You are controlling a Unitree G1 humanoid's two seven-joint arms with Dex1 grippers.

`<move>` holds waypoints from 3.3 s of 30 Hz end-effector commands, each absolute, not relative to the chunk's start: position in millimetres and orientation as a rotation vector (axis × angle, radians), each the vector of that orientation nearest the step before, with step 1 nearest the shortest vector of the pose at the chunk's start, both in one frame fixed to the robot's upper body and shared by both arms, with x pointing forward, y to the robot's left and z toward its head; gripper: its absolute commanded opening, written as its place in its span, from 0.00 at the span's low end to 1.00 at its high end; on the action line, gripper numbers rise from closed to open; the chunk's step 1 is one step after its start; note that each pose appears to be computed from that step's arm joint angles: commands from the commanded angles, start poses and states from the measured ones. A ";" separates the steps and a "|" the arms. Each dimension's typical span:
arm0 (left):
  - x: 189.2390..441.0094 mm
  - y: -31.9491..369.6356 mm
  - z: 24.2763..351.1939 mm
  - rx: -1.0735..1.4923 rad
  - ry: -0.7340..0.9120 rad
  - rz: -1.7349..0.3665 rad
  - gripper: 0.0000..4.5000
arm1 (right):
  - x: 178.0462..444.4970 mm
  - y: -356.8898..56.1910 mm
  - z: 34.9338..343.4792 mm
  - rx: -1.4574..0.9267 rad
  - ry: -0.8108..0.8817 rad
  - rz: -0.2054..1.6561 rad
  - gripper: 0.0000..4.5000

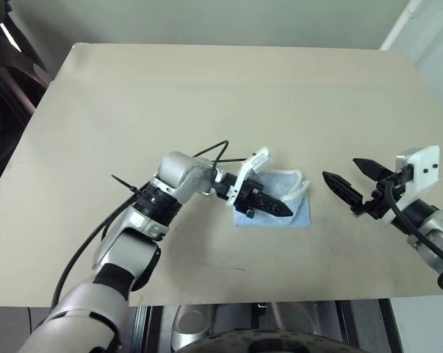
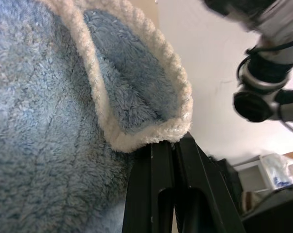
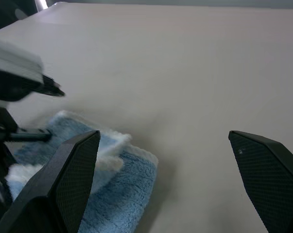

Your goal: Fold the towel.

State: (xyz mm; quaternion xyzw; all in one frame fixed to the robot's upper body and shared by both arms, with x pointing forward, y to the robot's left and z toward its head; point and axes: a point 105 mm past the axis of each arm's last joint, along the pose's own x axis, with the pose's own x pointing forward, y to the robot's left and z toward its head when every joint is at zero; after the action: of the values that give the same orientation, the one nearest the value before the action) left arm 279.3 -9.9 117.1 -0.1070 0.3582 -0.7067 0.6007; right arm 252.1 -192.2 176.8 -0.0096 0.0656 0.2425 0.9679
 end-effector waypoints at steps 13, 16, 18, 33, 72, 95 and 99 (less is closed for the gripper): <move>274.8 -11.5 162.5 -0.368 0.579 -1.766 0.99 | 254.7 -186.1 191.4 -0.058 0.068 0.520 1.00; 279.2 -3.6 191.6 -0.300 0.316 -1.758 0.99 | 252.1 -180.2 195.4 -0.050 0.052 0.559 1.00; 285.4 5.7 201.3 -0.212 0.158 -1.716 0.99 | 247.8 -171.2 198.4 -0.016 0.040 0.624 1.00; 299.2 60.9 192.3 0.004 -0.033 -1.508 0.29 | 244.1 -130.8 205.0 0.048 0.009 0.909 0.25; 294.8 -5.7 64.9 0.044 0.341 -1.601 0.01 | 264.4 -126.5 57.4 -0.193 0.397 0.894 0.00; 294.9 -5.7 64.8 0.044 0.341 -1.602 0.01 | 264.4 -126.6 57.3 -0.194 0.396 0.895 0.00; 294.9 -5.7 64.8 0.044 0.341 -1.602 0.01 | 264.4 -126.6 57.3 -0.194 0.396 0.895 0.00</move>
State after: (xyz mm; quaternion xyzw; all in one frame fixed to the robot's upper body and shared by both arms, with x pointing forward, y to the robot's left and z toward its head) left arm 299.0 -2.8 72.8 0.0193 0.1370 -0.7118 0.6887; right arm 272.1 -126.9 72.2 -0.0976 0.1580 0.4220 0.8874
